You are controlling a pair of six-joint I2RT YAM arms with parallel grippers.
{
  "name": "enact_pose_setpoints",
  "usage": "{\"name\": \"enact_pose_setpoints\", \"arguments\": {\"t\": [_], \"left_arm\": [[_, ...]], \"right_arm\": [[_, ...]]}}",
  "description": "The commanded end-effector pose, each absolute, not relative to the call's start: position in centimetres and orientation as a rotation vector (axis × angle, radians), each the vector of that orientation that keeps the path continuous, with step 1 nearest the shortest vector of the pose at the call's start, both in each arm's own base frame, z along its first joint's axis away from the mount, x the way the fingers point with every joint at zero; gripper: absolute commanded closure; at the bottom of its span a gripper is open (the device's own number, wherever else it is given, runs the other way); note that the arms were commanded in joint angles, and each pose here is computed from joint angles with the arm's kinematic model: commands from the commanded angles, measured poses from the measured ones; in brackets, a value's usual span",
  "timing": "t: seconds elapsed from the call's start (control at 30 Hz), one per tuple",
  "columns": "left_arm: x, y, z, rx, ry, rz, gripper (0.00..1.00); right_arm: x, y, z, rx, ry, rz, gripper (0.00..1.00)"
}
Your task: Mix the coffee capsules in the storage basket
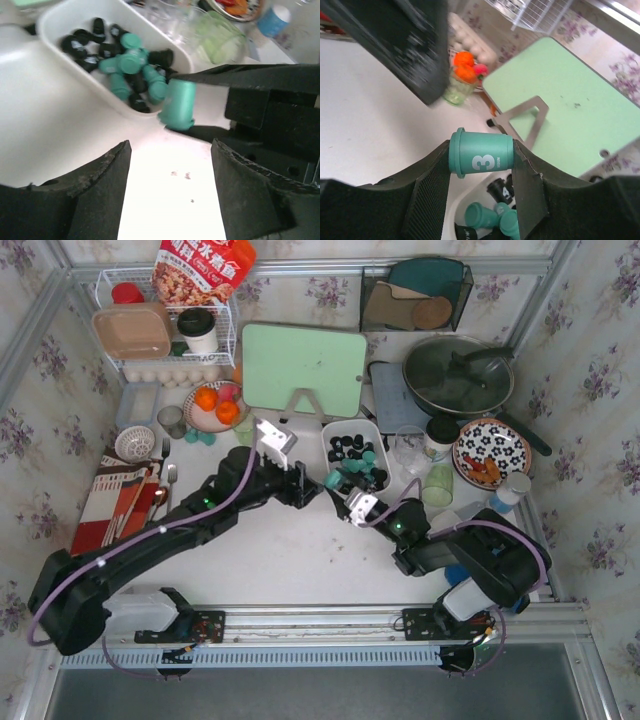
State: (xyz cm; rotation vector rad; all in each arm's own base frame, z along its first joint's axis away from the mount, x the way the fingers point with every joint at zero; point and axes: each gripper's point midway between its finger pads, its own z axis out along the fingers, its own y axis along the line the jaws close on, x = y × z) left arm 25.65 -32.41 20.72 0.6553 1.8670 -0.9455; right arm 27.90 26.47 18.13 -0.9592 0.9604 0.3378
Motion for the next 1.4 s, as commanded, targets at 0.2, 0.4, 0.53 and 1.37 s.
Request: {"name": "enact_pose_setpoints", "arguments": {"t": [0.2,0.4,0.53,1.37], "left_arm": [[30.7,-18.8,18.9,0.215,2.020,-0.183,0.23],[33.1,-14.1,16.0,0.031,2.134,-0.066,0.20],[36.0,-11.9,13.9,-0.103,2.205,-0.109,0.20],[52.1,-1.3,4.4,-0.425,2.532,-0.249,0.29]], "right_arm": [[34.6,21.8,16.3,-0.538,1.351,0.297,0.65],[36.8,20.7,12.5,-0.357,1.635,0.355,0.60],[37.5,21.4,10.2,-0.348,1.770,0.360,0.54],[37.4,22.1,9.4,-0.470,1.798,0.429,0.22]]}}
